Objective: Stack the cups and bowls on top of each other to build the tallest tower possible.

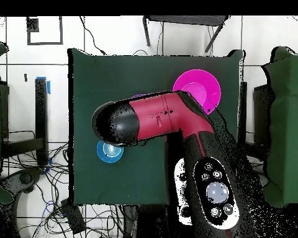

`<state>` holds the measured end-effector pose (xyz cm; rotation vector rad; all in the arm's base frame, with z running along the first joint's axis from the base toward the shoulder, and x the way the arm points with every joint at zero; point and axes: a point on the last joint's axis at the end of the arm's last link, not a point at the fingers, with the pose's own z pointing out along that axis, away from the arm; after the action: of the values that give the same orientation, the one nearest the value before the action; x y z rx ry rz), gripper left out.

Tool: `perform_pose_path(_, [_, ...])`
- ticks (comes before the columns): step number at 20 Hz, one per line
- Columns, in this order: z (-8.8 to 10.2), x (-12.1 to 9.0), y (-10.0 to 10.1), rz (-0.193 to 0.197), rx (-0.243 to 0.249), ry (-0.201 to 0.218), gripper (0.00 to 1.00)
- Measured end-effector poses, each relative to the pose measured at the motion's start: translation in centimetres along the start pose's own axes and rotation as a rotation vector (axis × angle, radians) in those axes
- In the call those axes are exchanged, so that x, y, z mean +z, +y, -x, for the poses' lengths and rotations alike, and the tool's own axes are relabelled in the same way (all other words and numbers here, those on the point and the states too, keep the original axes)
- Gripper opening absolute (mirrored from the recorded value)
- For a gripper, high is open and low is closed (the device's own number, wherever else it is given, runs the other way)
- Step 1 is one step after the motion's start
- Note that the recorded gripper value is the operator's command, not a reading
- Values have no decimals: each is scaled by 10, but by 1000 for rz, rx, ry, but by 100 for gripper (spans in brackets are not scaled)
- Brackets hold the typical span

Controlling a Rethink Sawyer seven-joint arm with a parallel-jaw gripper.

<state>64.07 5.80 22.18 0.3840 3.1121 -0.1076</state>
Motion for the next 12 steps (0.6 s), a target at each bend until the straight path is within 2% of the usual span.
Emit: perform_pose_path(12, [-2, 2, -6, -17, 11, 4, 0])
